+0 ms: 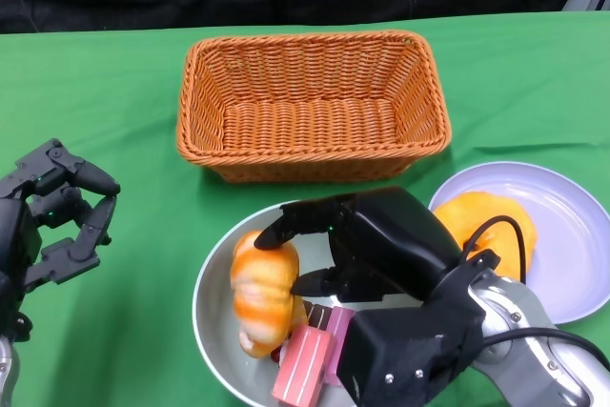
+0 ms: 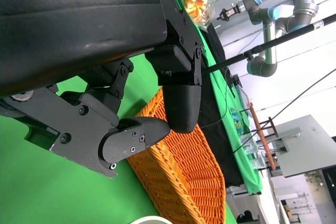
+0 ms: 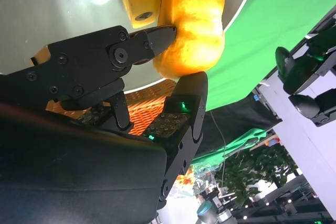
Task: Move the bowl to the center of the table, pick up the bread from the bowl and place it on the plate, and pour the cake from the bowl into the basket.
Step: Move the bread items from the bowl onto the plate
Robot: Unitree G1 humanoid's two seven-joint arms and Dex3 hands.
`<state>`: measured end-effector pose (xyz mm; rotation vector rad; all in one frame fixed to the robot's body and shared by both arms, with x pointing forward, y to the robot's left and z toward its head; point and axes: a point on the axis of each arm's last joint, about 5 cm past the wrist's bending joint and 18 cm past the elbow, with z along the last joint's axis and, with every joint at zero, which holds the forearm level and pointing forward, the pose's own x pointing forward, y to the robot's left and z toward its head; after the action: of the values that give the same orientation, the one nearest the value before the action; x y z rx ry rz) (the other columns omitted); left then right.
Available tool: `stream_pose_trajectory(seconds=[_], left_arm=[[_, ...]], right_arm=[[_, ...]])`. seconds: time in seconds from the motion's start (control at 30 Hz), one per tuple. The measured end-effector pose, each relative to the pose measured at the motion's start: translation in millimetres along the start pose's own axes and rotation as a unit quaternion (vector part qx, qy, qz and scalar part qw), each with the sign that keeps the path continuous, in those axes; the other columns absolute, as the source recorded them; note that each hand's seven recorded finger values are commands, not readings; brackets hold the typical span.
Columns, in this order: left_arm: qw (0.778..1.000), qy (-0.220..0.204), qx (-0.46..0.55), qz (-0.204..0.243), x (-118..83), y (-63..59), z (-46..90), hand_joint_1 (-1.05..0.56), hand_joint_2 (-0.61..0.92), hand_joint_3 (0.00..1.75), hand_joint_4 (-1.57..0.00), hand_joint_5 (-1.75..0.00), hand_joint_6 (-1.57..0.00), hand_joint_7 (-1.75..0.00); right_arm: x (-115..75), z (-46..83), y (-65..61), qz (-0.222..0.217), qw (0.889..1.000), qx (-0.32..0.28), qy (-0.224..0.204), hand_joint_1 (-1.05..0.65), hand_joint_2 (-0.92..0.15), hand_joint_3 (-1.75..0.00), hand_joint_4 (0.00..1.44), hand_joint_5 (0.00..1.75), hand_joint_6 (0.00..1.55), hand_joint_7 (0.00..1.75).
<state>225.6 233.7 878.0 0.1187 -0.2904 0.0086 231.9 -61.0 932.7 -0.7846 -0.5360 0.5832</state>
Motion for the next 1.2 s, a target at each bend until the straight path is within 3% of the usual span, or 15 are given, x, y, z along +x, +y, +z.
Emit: stream_pose_trajectory(seconds=[0.27,0.53,0.57,0.63,0.7,0.77,0.8,1.2], left_arm=[[1.0,0.005,0.0,0.001,-1,0.7,-1.3,-0.23,0.69,0.84,-0.78,-1.71,-0.69,-1.44],[1.0,0.004,0.0,0.001,0,0.7,-1.1,-0.22,0.68,0.87,-0.79,-1.71,-0.7,-1.44],[1.0,0.004,0.0,0.001,0,0.8,-1.1,-0.21,0.68,0.87,-0.8,-1.71,-0.7,-1.44],[1.0,0.004,0.0,0.001,0,0.6,-1.0,-0.2,0.67,0.88,-0.8,-1.72,-0.7,-1.44],[1.0,0.004,0.0,0.001,1,0.7,-1.1,-0.2,0.67,0.89,-0.79,-1.72,-0.7,-1.44],[1.0,0.005,-0.001,0.001,1,0.7,-1.4,-0.21,0.67,0.89,-0.78,-1.71,-0.7,-1.43],[1.0,0.005,-0.001,0.002,1,1.0,-1.7,-0.21,0.67,0.88,-0.78,-1.71,-0.7,-1.43],[1.0,0.007,0.001,0.003,2,2.2,-1.8,-0.23,0.68,0.86,-0.78,-1.72,-0.7,-1.44]], right_arm=[[-5.3,-0.3,-1.0,0.01,1.0,0.004,0.001,-0.17,-0.92,-0.11,0.83,1.37,1.04,0.36],[-14.4,0.2,-8.4,-0.015,1.0,0.014,0.0,-0.16,-0.92,-0.18,0.76,1.52,1.06,0.37],[-15.9,0.4,-9.5,-0.018,1.0,0.016,0.001,-0.14,-0.91,-0.26,0.71,1.64,0.98,0.53],[-18.2,-0.4,-12.5,-0.028,0.999,0.02,0.007,-0.13,-0.91,-0.26,0.7,1.68,0.89,0.74],[-21.3,-1.6,-17.4,-0.045,0.998,0.029,0.017,-0.13,-0.92,-0.27,0.69,1.7,0.86,0.82],[-25.1,-3.0,-21.4,-0.059,0.997,0.044,0.03,-0.11,-0.81,-0.53,0.74,1.74,0.72,1.13],[-27.1,-3.6,-23.7,-0.067,0.996,0.053,0.036,-0.11,-0.79,-0.57,0.75,1.74,0.7,1.17],[-43.5,-5.8,-43.5,-0.122,0.985,0.094,0.08,-0.15,-0.78,-0.59,0.71,1.75,0.68,1.17]])
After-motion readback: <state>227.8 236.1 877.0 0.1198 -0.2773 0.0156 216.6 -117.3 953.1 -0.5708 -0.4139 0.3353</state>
